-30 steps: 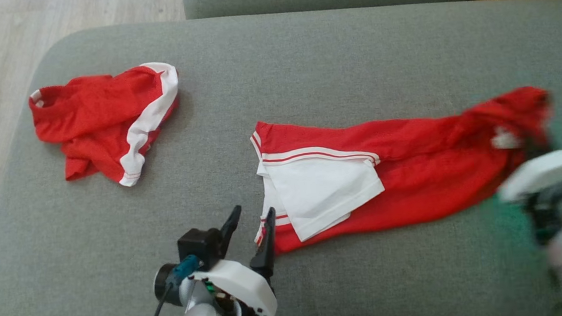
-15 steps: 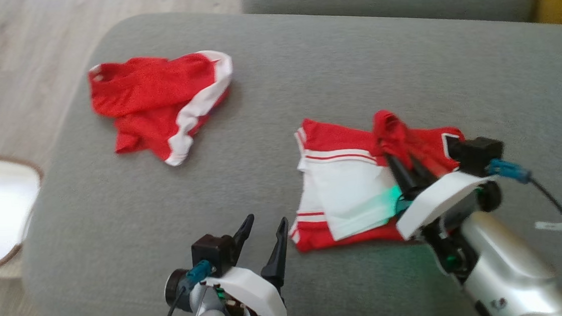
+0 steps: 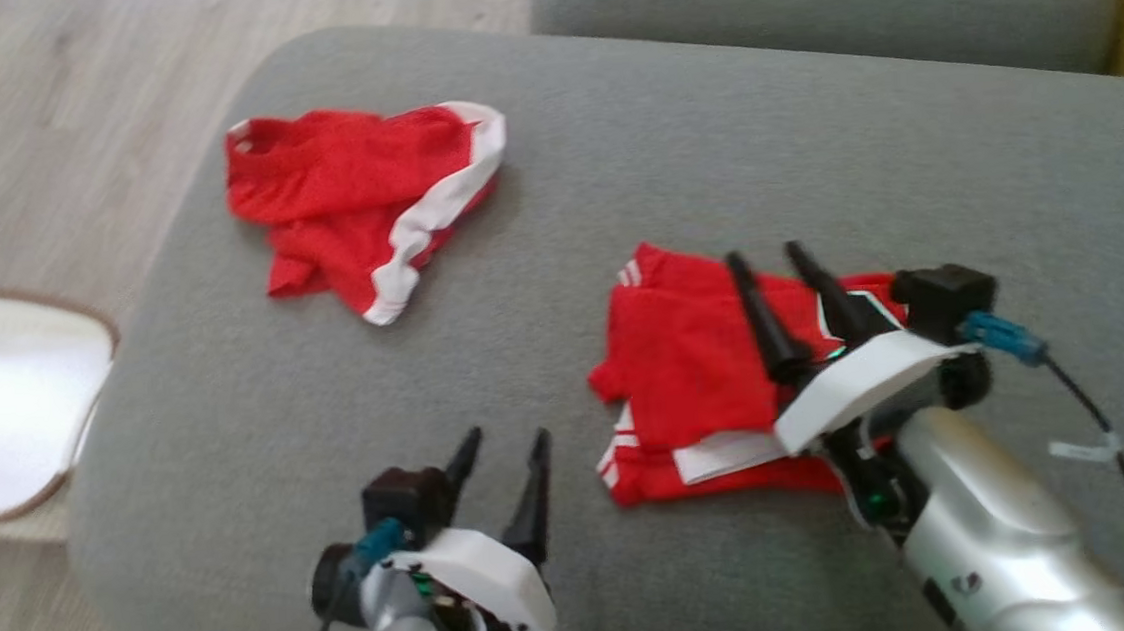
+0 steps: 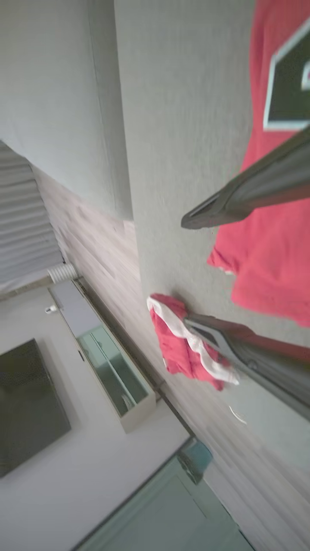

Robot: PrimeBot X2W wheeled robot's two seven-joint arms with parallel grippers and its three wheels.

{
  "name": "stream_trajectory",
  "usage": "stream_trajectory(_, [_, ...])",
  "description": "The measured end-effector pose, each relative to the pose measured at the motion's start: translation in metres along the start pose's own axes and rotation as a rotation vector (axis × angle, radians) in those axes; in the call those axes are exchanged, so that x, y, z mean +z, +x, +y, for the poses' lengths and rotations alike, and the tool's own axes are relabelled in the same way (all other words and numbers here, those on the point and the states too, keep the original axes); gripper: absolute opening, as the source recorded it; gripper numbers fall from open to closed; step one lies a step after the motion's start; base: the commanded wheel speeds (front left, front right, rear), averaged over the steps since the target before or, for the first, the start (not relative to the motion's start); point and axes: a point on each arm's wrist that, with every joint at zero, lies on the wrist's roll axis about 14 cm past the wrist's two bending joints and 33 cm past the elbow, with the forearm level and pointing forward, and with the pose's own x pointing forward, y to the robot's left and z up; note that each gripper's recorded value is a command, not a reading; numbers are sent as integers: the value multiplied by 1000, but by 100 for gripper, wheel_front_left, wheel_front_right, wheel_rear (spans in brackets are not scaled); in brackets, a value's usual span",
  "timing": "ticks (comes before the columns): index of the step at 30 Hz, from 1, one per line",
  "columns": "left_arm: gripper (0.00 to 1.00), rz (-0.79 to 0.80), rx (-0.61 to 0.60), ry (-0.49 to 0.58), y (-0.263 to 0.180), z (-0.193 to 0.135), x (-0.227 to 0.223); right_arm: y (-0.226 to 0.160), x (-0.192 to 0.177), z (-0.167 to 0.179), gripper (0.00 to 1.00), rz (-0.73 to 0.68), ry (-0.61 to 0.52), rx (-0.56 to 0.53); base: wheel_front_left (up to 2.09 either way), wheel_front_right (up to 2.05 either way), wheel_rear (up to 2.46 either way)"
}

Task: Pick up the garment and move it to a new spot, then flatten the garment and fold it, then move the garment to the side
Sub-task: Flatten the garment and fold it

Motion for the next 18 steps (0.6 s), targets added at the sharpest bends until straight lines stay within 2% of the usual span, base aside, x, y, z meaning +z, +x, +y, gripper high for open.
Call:
stream_trajectory(5, [100,-43,-1,31,11,-2,14,-27,25,-58,100,-84,-38,-178,0,0,0])
stream_trajectory(10, [100,-95,-19,66,24,-10,32,-77,48,-116,100,-166,-81,-379,0,0,0])
stream_trajectory(14, [100,-111,-35,102,30,-18,36,-119,37,-139,100,-163,-97,-499,0,0,0])
stream_trajectory(18, [100,-100,-31,116,28,-20,29,-147,24,-146,100,-160,-81,-569,0,0,0])
